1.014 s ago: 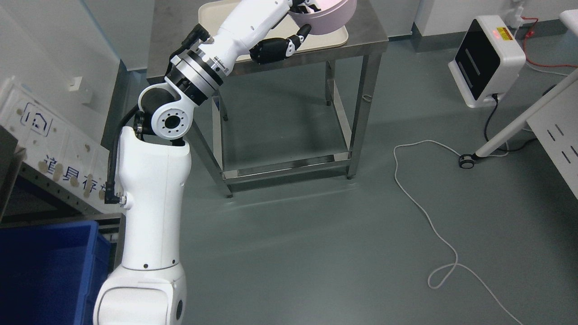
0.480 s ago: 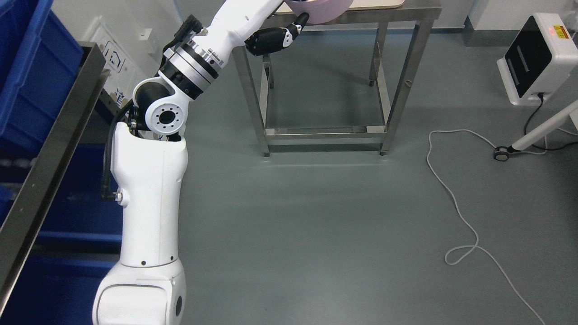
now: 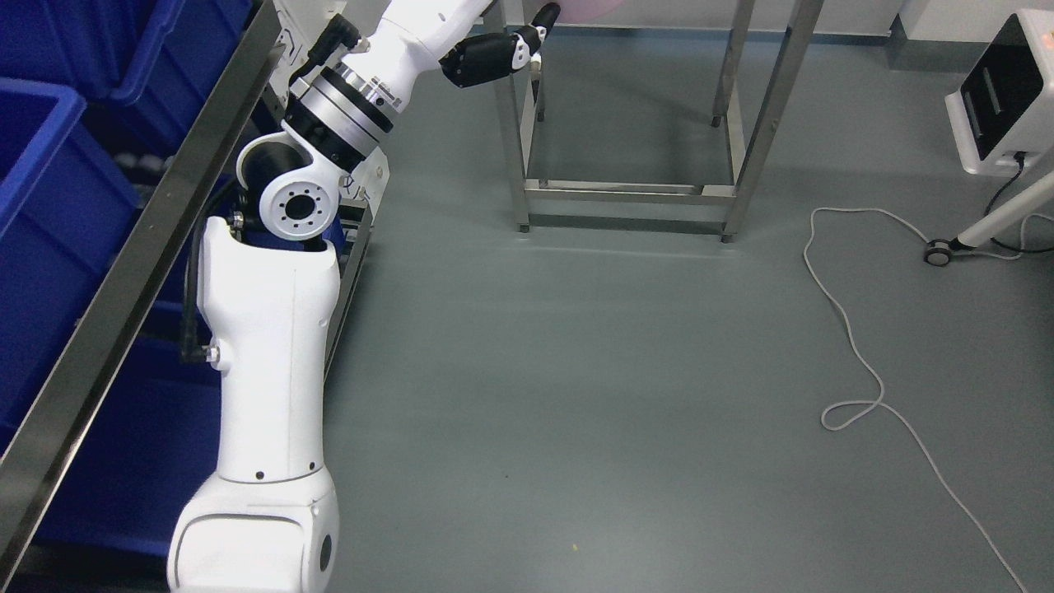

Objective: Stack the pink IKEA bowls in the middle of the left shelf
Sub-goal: 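Carry the stacked bowls in the left hand toward the blue bin shelf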

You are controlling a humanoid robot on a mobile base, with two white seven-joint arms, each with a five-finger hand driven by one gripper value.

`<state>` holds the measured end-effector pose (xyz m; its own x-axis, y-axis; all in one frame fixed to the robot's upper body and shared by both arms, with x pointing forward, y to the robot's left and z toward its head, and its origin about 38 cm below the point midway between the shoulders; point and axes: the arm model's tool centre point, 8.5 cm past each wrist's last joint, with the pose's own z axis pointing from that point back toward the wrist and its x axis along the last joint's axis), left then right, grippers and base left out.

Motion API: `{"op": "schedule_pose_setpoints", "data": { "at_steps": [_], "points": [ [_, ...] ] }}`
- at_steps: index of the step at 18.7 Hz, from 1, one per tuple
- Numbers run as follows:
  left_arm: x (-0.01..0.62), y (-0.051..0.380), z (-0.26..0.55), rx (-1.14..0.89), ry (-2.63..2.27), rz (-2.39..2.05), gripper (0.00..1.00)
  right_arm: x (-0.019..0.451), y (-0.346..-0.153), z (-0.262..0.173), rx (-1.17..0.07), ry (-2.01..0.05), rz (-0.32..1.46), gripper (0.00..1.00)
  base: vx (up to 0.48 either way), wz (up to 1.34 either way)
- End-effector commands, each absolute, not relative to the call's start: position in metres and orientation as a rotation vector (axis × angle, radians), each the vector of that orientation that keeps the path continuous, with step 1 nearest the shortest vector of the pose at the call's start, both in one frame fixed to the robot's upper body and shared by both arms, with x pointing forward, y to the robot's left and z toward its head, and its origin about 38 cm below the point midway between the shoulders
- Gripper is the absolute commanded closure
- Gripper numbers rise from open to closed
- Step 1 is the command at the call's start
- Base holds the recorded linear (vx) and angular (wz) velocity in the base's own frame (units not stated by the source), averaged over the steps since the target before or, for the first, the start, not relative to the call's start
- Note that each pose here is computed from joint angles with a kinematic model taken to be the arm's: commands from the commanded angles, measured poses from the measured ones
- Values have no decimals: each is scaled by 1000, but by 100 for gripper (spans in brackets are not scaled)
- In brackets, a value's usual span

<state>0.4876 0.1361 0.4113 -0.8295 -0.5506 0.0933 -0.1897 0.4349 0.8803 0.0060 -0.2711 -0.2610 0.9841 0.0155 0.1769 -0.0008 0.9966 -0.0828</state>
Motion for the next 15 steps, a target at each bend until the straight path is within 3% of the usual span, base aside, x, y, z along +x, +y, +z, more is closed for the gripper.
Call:
{"op": "schedule_pose_setpoints", "data": {
  "at_steps": [1,15],
  "points": [
    [489,144,419,662,-2326,-1346,95,6,-283,-260,-101,-178,7,0,-324,234],
    [485,143,454,712,-2386,-1332,94,6,-283,-260,-101,-178,7,0,-279,721]
  ]
}}
